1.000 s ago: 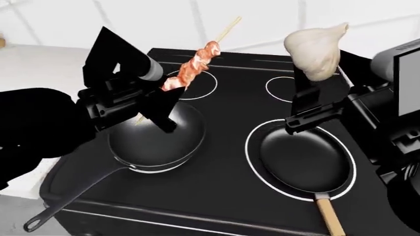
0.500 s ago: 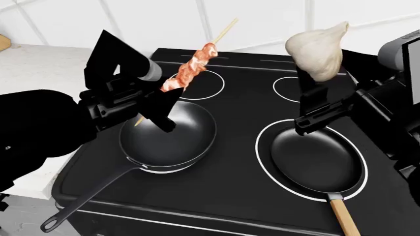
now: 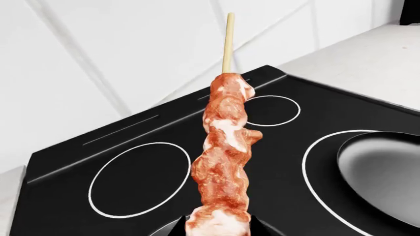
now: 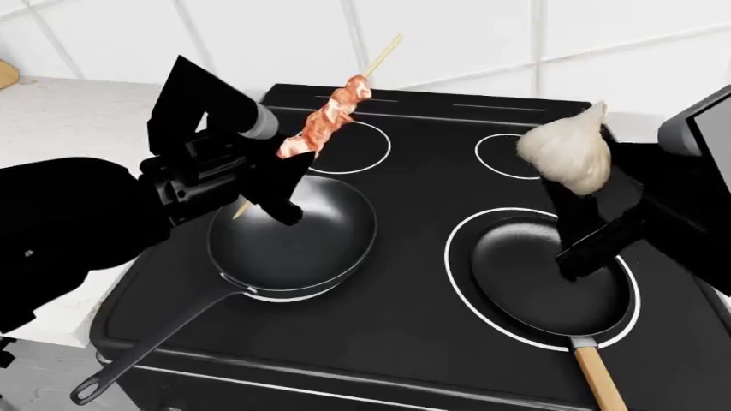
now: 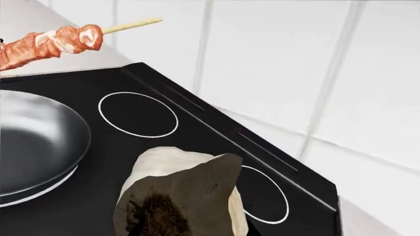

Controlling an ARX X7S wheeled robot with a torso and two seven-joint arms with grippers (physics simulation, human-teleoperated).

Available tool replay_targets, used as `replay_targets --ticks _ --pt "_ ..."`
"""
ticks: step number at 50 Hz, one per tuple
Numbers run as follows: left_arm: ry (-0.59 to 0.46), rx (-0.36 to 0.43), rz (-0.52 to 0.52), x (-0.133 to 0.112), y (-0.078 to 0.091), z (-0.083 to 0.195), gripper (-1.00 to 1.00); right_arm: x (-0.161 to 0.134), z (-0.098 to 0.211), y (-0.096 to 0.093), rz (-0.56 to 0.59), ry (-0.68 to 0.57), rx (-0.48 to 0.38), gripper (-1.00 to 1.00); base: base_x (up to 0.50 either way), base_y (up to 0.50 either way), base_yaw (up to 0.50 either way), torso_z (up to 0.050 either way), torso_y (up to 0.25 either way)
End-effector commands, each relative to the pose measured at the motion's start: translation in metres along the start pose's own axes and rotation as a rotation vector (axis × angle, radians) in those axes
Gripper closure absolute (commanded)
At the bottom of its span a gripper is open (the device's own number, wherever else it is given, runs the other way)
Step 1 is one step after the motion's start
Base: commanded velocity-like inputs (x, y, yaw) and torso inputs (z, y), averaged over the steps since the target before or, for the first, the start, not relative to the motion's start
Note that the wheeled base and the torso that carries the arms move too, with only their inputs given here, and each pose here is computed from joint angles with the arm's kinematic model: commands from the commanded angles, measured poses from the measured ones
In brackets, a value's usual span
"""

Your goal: Place both pans onto different burners. Then place the garlic and the skewer on different pans.

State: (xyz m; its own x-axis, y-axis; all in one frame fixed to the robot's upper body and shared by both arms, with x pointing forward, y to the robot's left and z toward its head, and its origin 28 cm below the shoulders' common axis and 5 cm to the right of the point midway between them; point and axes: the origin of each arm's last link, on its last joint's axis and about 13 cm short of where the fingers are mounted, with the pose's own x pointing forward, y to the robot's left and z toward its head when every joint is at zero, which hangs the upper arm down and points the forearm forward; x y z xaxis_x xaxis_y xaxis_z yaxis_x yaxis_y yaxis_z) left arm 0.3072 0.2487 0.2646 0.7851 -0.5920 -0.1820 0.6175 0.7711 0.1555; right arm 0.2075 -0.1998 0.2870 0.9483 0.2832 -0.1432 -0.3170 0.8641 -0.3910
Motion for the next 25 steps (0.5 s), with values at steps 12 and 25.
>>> replay_targets --ticks 12,25 --pt "-0.026 -0.013 -0.032 0.000 -0.004 -0.004 1.00 0.014 -0.029 -0.009 0.019 0.196 0.011 1.00 0.00 0.00 0.00 0.001 0.000" --pt "-0.023 -0.019 -0.021 0.002 -0.002 -0.005 1.00 0.022 -0.043 -0.019 -0.003 0.293 -0.002 1.00 0.00 0.00 0.00 0.000 0.000"
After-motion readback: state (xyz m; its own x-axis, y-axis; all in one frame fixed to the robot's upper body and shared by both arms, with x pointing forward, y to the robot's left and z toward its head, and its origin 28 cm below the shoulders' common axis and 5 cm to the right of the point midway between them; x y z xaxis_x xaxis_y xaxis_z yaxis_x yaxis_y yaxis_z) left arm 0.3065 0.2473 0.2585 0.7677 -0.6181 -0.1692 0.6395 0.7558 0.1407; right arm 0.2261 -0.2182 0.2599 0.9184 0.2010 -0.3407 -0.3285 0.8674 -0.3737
